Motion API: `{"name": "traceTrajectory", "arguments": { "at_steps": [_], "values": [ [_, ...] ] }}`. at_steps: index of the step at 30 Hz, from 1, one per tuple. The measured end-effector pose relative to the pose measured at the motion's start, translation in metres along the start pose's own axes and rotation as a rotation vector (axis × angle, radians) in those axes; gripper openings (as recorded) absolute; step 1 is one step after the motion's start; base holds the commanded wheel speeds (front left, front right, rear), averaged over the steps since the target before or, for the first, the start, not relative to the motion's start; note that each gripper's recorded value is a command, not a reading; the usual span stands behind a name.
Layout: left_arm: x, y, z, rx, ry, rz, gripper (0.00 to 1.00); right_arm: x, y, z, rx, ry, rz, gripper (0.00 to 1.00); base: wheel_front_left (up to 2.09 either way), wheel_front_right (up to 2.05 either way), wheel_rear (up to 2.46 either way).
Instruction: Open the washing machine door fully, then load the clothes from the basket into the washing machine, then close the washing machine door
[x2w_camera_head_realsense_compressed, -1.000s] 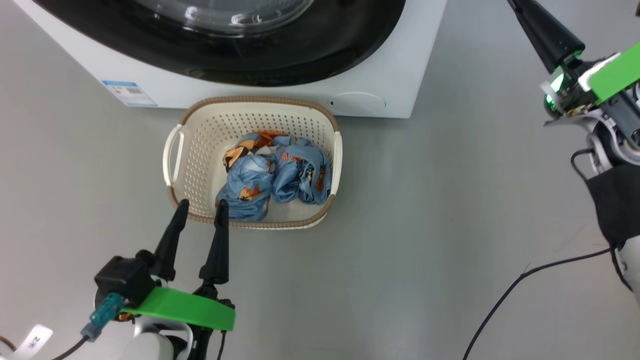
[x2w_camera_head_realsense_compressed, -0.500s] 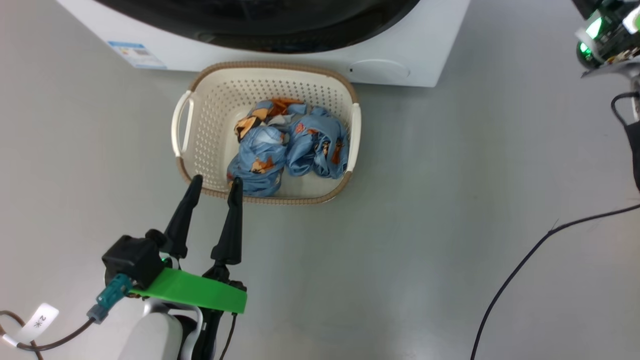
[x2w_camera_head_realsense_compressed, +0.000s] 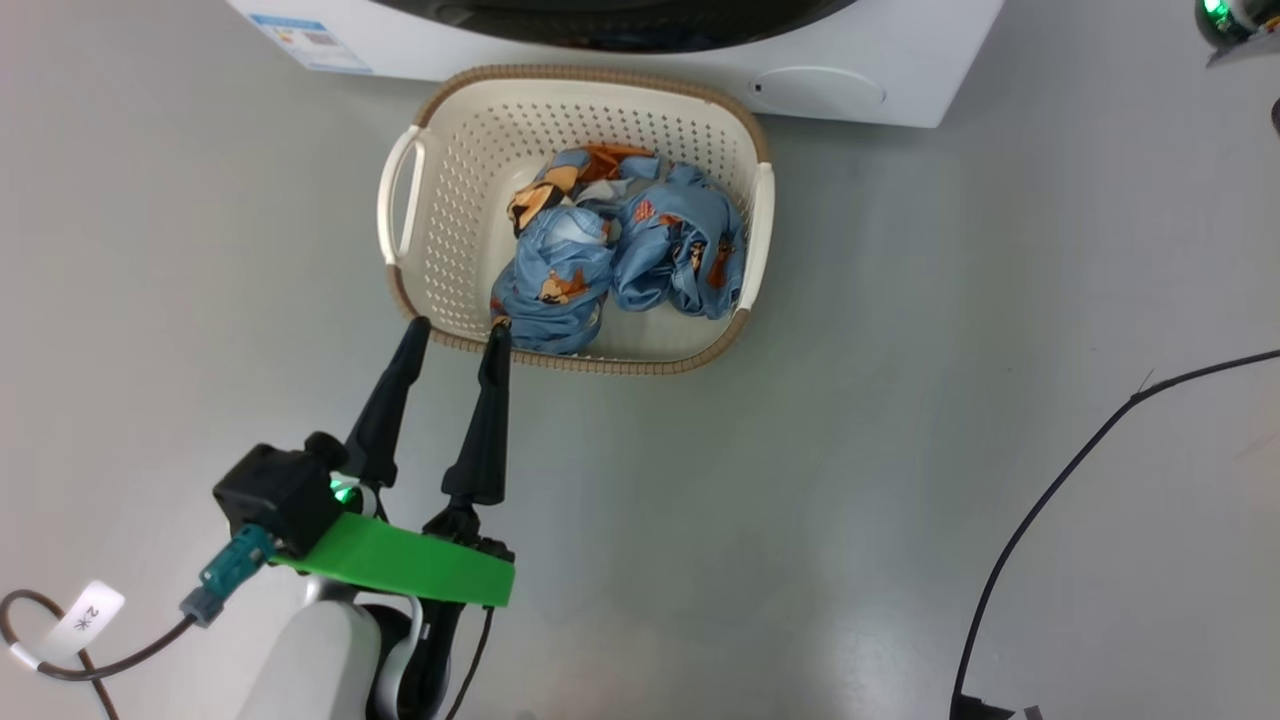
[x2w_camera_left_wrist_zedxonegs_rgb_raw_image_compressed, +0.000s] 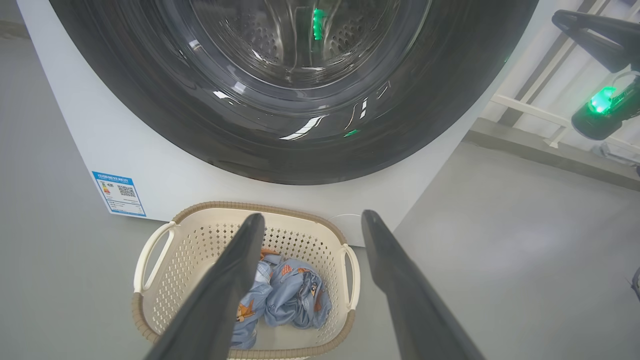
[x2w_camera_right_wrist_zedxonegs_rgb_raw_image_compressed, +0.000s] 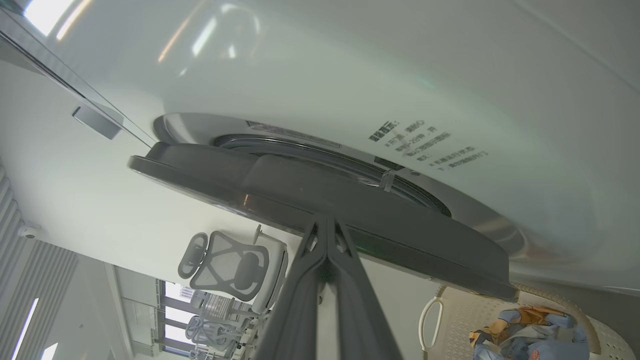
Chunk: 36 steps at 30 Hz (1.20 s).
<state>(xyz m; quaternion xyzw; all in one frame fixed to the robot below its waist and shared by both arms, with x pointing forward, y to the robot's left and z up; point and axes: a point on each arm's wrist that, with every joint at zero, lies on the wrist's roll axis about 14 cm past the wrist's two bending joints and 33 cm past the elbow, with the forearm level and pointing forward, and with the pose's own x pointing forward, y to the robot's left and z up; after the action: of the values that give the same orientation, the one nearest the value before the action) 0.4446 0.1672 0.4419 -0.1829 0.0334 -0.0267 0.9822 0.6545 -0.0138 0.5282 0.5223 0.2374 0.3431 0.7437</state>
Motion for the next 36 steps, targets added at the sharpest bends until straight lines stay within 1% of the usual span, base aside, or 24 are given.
{"name": "traceTrajectory", "arguments": {
  "at_steps": [6, 16, 28, 36],
  "values": [
    [0.000, 0.002, -0.005, 0.001, 0.014, 0.005, 1.00, 0.011, -0.003, 0.001, -0.002, 0.011, 0.007, 0.00, 0.00, 0.00, 0.00],
    [0.007, 0.005, -0.009, -0.004, 0.021, 0.006, 1.00, 0.036, -0.003, 0.012, -0.040, 0.014, 0.026, 0.00, 0.00, 0.00, 0.00],
    [0.006, 0.011, -0.013, -0.014, 0.033, 0.032, 1.00, 0.054, -0.009, 0.007, -0.049, 0.038, 0.031, 0.00, 0.00, 0.00, 0.00],
    [0.010, 0.010, -0.008, -0.014, 0.016, 0.031, 1.00, 0.057, -0.011, 0.000, -0.064, 0.071, 0.019, 0.00, 0.00, 0.00, 0.00]
  ]
}}
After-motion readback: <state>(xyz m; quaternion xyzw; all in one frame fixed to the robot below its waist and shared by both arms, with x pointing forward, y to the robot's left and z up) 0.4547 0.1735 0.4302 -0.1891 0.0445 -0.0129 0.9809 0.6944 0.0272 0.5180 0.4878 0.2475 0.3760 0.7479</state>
